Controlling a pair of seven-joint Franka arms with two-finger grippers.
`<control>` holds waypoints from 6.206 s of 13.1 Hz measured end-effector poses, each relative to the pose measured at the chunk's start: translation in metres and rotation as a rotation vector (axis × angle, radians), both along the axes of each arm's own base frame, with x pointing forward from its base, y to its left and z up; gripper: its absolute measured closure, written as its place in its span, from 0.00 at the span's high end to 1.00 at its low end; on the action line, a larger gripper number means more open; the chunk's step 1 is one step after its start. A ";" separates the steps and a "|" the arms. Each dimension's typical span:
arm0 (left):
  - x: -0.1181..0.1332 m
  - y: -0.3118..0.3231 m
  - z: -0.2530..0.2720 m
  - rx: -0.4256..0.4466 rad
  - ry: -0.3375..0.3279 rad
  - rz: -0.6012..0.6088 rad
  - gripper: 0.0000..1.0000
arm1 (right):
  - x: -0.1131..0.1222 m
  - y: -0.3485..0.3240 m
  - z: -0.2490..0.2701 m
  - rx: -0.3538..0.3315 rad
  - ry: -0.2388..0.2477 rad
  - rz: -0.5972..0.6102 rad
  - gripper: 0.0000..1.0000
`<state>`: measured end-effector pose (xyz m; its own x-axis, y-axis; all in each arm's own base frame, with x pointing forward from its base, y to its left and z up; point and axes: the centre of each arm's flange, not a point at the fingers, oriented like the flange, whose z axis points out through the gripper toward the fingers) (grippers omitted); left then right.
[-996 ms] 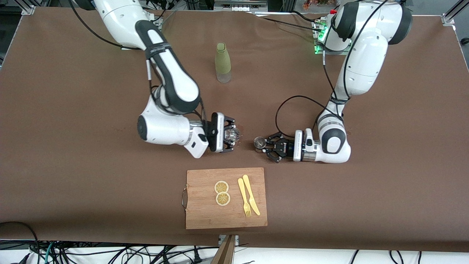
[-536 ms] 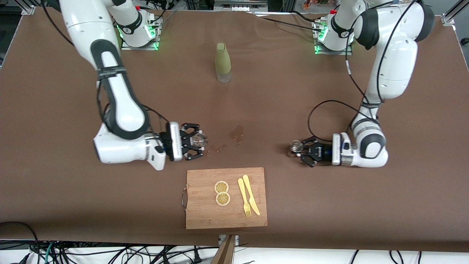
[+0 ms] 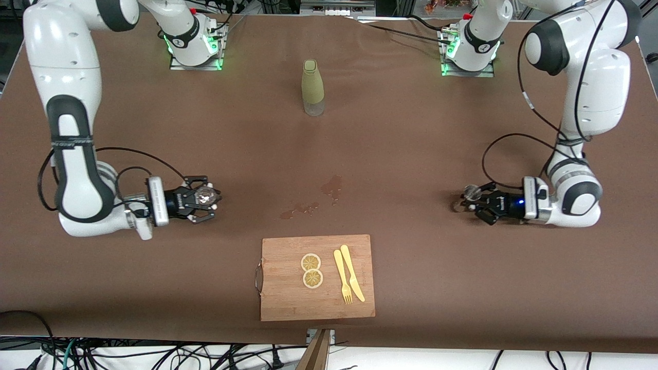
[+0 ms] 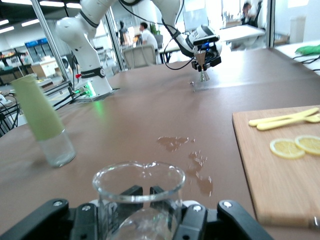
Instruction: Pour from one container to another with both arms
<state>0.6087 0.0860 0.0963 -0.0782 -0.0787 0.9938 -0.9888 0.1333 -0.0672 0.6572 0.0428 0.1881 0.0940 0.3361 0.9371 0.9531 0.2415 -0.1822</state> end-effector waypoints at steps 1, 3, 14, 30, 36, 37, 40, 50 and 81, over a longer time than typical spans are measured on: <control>-0.011 0.020 -0.002 -0.005 -0.005 -0.011 0.21 | -0.008 -0.022 -0.019 0.022 -0.006 -0.011 0.16; -0.034 0.055 -0.007 -0.016 0.010 -0.027 0.21 | -0.024 -0.057 -0.052 0.040 -0.019 -0.015 0.16; -0.107 0.136 -0.048 -0.066 0.104 0.048 0.21 | -0.054 -0.104 -0.130 0.055 -0.106 -0.032 0.16; -0.064 0.193 -0.013 0.195 0.165 0.064 1.00 | -0.057 -0.228 -0.068 -0.242 -0.017 -0.038 1.00; -0.016 0.189 0.098 0.545 0.653 0.151 1.00 | -0.021 -0.231 0.082 -0.549 0.162 -0.143 1.00; -0.004 0.175 0.121 0.612 0.733 0.178 1.00 | -0.017 -0.223 0.106 -0.594 0.193 -0.169 1.00; 0.025 0.124 0.185 0.786 0.927 0.272 1.00 | -0.012 -0.192 0.159 -0.757 0.278 -0.216 1.00; 0.044 -0.042 0.343 1.267 1.193 0.661 1.00 | -0.049 -0.150 0.300 -1.152 0.496 -0.550 1.00; -0.001 -0.082 0.508 1.256 1.310 1.327 1.00 | -0.120 -0.080 0.395 -1.220 0.872 -1.494 1.00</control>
